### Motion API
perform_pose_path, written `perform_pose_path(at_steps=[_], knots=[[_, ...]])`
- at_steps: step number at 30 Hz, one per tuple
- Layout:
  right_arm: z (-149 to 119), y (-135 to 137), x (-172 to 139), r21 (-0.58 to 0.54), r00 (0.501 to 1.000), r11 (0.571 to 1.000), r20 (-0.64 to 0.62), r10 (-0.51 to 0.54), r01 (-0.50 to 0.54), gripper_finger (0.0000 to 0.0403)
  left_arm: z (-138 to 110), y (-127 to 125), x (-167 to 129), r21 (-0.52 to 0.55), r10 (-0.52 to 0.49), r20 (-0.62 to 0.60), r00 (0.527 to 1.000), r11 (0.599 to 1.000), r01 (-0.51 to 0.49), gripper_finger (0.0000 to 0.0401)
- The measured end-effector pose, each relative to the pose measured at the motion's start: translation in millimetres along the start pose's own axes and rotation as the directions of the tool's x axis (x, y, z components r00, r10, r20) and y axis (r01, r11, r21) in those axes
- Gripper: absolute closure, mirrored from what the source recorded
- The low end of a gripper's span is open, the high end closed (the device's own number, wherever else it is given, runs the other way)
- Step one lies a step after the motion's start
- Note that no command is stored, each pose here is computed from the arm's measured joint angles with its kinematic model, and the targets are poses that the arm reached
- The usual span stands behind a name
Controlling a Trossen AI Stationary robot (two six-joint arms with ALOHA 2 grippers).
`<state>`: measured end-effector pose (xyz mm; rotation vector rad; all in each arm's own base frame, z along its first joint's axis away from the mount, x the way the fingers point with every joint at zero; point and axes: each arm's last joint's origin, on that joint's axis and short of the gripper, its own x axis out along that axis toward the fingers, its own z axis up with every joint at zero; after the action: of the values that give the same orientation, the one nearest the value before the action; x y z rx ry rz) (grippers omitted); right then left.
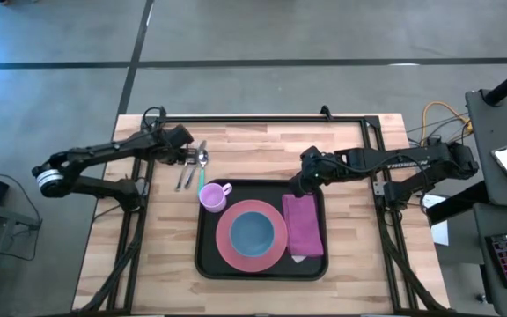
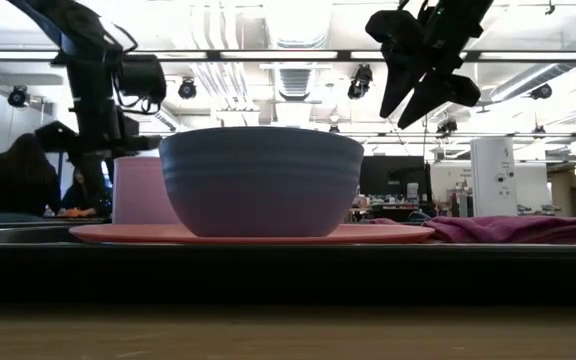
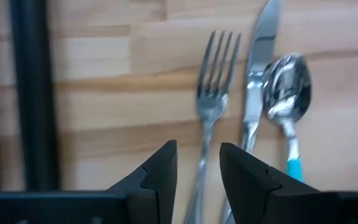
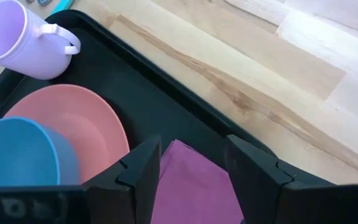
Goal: Set up tray
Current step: Put the silver fork on top of the purple napkin on the black tray
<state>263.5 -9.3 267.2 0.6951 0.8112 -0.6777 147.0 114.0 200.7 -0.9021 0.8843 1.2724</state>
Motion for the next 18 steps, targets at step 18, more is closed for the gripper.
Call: perform_pose_path(at_steps=[18], knots=[[1,-4,3,0.024,1.000,1.000,-0.002,-0.015,0.015,0.0239,-16,3,36,-0.029,-0.085,0.087,0.993,0.996,0.088,0.0299]])
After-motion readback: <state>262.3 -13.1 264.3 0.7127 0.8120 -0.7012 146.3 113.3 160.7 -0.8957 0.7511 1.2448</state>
